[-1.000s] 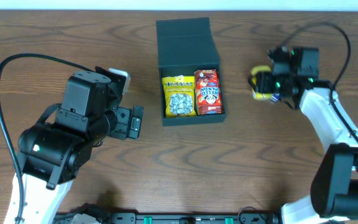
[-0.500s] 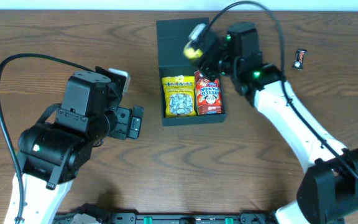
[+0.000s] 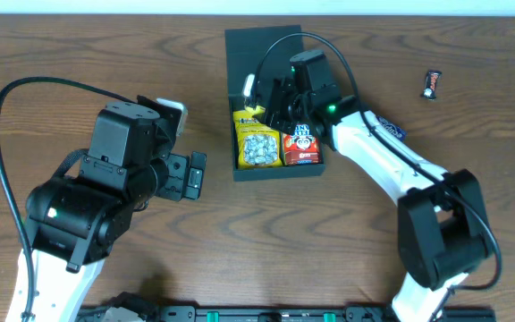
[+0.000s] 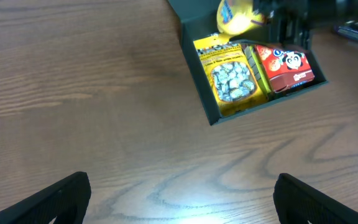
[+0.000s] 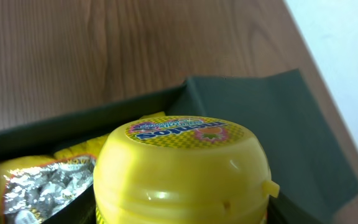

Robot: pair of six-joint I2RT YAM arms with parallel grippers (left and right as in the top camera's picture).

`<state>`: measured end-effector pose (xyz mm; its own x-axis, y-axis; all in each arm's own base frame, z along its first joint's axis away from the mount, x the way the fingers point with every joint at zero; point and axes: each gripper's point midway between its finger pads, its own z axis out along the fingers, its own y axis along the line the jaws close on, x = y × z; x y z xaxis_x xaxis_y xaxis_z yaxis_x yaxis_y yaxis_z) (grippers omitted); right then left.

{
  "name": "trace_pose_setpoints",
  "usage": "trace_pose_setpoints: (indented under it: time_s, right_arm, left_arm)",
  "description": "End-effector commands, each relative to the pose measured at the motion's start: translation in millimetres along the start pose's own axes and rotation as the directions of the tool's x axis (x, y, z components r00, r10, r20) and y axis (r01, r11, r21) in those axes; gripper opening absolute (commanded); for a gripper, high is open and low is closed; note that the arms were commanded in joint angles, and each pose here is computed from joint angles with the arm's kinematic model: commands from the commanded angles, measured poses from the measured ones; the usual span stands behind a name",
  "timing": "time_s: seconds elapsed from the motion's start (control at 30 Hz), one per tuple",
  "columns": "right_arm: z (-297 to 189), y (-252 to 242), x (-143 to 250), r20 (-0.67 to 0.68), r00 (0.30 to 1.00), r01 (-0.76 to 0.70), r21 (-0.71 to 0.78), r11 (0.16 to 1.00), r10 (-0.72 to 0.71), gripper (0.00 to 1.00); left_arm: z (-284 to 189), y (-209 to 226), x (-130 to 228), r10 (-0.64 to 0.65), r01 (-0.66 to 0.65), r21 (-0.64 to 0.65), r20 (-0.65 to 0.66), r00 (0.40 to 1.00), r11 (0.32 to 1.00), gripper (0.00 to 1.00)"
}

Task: Pack container
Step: 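Carry the Mentos bottle left and lower it into the black box, then release the Mentos bottle and move the right gripper back right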

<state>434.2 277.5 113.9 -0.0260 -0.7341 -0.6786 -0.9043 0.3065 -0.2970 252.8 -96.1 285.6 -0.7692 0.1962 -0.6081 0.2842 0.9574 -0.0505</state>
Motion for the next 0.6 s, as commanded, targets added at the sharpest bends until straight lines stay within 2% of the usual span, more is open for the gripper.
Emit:
trace_pose_setpoints:
  time_s: [0.0,0.27,0.47,0.53,0.57]
  right_arm:
    - [5.3,4.5,-14.6,0.041,0.998,0.053,-0.014,0.998,-0.052,0.01]
    - [25.0,10.2,-2.8,0.026,0.998,0.05,-0.032,0.998,-0.049,0.01]
    - [25.5,6.8,0.7,0.005,0.999,0.049,-0.011,0.999,-0.049,0.36]
    - [25.5,6.8,0.6,0.005,0.999,0.049,-0.012,0.999,-0.049,0.45]
    - [25.5,6.8,0.7,0.005,0.999,0.049,-0.011,0.999,-0.049,0.55]
  left_arm:
    - [-4.7,0.5,-2.9,0.004,-0.004,-0.001,0.014,1.0,1.0,0.95]
    - [-4.7,0.5,-2.8,0.004,-0.004,-0.001,0.014,1.0,1.0,0.95]
    - [-4.7,0.5,-2.9,0.004,-0.004,-0.001,0.014,1.0,1.0,0.95]
    - [-4.7,0.5,-2.9,0.004,-0.004,-0.001,0.014,1.0,1.0,0.95]
    - [-4.7,0.5,-2.8,0.004,-0.004,-0.001,0.014,1.0,1.0,0.95]
